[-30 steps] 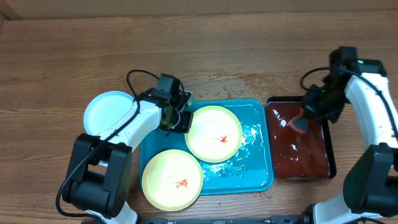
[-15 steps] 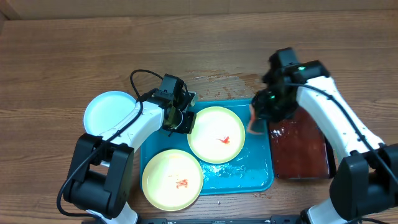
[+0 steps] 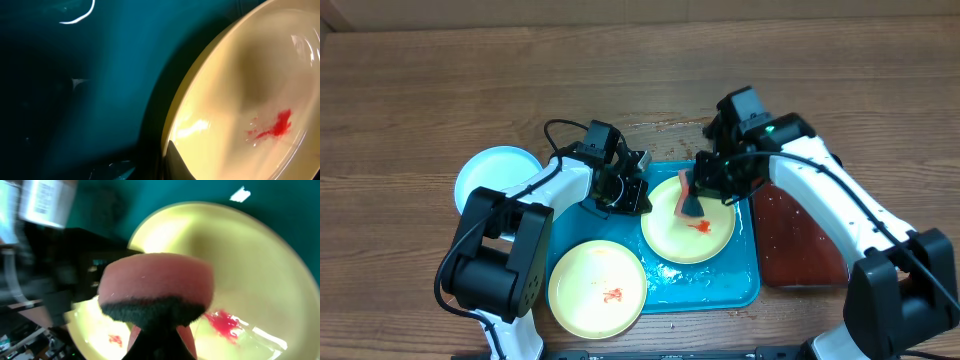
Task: Clean dirty plates on tray and stack at the side
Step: 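Scrub the upper yellow plate with the sponge in the right gripper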
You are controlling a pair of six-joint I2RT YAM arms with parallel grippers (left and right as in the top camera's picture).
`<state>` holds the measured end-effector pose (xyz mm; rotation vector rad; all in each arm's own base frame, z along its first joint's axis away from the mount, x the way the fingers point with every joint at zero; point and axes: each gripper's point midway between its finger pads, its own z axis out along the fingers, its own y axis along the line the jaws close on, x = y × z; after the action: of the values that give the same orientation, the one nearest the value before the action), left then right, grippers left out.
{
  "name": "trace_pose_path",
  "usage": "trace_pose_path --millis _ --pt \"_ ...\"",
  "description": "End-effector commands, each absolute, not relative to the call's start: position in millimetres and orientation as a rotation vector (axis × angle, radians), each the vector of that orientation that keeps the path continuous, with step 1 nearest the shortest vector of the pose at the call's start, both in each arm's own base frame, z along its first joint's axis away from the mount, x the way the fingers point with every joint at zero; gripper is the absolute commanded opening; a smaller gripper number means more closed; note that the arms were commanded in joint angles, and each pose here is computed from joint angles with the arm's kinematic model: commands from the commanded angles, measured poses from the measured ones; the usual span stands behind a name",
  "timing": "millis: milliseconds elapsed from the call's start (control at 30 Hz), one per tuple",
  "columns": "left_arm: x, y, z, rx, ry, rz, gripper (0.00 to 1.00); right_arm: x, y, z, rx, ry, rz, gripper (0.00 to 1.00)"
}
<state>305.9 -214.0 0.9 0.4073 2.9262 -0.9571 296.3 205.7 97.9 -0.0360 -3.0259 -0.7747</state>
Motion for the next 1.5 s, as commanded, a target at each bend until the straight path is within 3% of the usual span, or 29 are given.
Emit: trace_pose_path --millis 0,200,500,867,1033,1267,1467 --pt "296 -209 -22 0.350 3.020 -0.914 0.04 280 198 60 -0.134 -2.946 -0.681 0.04" --pt "292 -207 -20 0.341 3.051 -0.910 0.04 270 163 32 -0.194 -2.973 -0.367 0.04" --pt "306 -198 -9 0.266 3.100 -0.772 0.04 277 124 26 -0.247 -3.058 -0.034 0.04" --pt "335 -206 27 0.304 3.063 -0.672 0.04 286 209 37 0.524 -3.076 -0.565 0.04" --pt "329 -218 31 0.363 3.066 -0.658 0.04 264 241 36 0.661 -3.003 -0.634 0.04" --pt "316 -231 29 0.432 3.082 -0.623 0.04 251 261 12 0.463 -2.955 -0.625 0.04" --pt "311 -227 27 0.409 3.116 -0.581 0.04 296 233 5 0.053 -3.036 -0.638 0.04"
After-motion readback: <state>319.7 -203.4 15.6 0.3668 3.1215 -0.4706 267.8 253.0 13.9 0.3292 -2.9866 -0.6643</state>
